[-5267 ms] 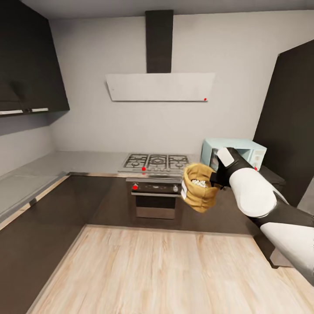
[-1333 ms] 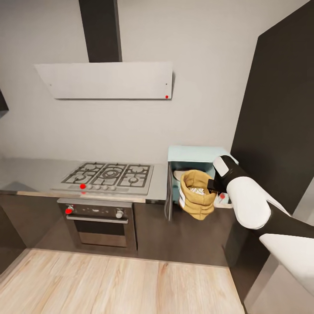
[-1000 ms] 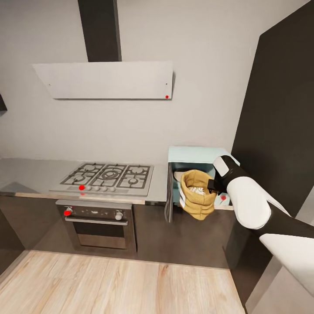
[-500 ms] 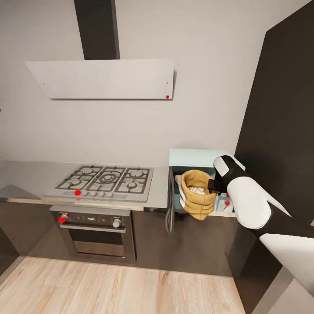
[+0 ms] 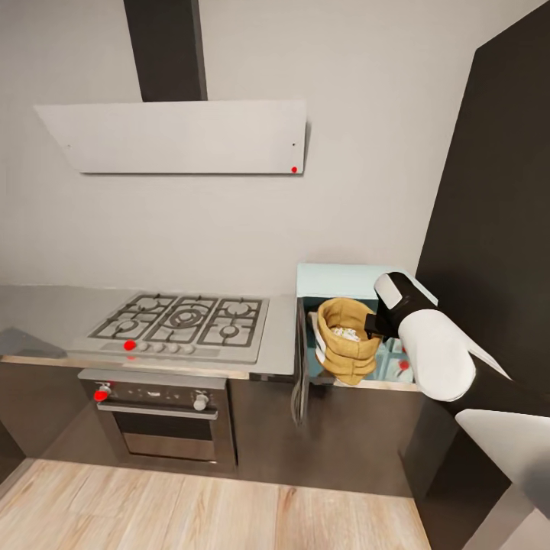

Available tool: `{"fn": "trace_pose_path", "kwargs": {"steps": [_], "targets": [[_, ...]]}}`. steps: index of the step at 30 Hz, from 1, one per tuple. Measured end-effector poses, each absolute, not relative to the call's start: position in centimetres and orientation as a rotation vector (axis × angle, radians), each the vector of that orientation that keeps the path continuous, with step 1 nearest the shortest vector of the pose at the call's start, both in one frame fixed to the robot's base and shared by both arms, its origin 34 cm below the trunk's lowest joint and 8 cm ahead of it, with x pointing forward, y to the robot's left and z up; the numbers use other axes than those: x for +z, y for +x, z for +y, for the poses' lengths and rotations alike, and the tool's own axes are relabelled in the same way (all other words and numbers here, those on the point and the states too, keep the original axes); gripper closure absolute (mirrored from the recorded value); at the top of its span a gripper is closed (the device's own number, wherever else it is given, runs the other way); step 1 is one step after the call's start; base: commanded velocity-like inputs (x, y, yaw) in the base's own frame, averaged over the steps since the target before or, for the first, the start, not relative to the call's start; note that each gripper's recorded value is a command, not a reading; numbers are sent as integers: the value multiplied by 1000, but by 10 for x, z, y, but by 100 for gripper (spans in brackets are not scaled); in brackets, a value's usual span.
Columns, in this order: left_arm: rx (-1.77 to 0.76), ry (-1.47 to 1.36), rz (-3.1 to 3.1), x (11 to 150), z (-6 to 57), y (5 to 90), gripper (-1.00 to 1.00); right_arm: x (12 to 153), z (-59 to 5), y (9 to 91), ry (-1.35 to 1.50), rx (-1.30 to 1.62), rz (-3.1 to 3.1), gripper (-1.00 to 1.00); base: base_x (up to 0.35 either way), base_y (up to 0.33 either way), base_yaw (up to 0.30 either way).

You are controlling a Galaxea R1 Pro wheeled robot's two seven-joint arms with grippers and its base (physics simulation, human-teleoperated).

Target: In the kitchen, take the popcorn bag from the countertop, put it into the microwave, and heat it until the popcorn is cooked so the cooked popcorn ends up inside the bag.

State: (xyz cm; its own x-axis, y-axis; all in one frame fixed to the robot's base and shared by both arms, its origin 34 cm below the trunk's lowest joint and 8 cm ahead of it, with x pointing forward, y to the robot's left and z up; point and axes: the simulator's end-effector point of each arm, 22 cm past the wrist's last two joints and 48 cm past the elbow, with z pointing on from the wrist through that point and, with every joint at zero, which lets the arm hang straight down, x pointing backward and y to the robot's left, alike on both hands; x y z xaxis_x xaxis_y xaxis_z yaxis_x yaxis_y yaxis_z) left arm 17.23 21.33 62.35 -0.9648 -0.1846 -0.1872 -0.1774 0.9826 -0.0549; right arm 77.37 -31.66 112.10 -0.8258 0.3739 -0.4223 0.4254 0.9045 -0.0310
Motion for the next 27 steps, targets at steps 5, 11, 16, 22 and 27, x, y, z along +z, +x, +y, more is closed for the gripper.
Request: {"fn": "trace_pose_path", "kwargs": {"steps": [5, 11, 16, 22, 27], "targets": [[-56, -270, 2936, 624, 213, 172, -100, 1121, -317, 774, 586, -170, 2654, 100, 2, 0, 0], [-56, -268, 2935, 624, 213, 173, -100, 1121, -317, 774, 587, -171, 2654, 100, 0, 0, 0], [-55, -266, 2937, 624, 213, 171, -100, 1121, -317, 774, 587, -171, 2654, 100, 0, 0, 0], [-54, -266, 2939, 623, 214, 169, -100, 1121, -318, 774, 587, -171, 2654, 100, 0, 0, 0], [-53, -267, 2939, 623, 214, 168, -100, 1121, -318, 774, 588, -170, 2654, 100, 0, 0, 0]]}}
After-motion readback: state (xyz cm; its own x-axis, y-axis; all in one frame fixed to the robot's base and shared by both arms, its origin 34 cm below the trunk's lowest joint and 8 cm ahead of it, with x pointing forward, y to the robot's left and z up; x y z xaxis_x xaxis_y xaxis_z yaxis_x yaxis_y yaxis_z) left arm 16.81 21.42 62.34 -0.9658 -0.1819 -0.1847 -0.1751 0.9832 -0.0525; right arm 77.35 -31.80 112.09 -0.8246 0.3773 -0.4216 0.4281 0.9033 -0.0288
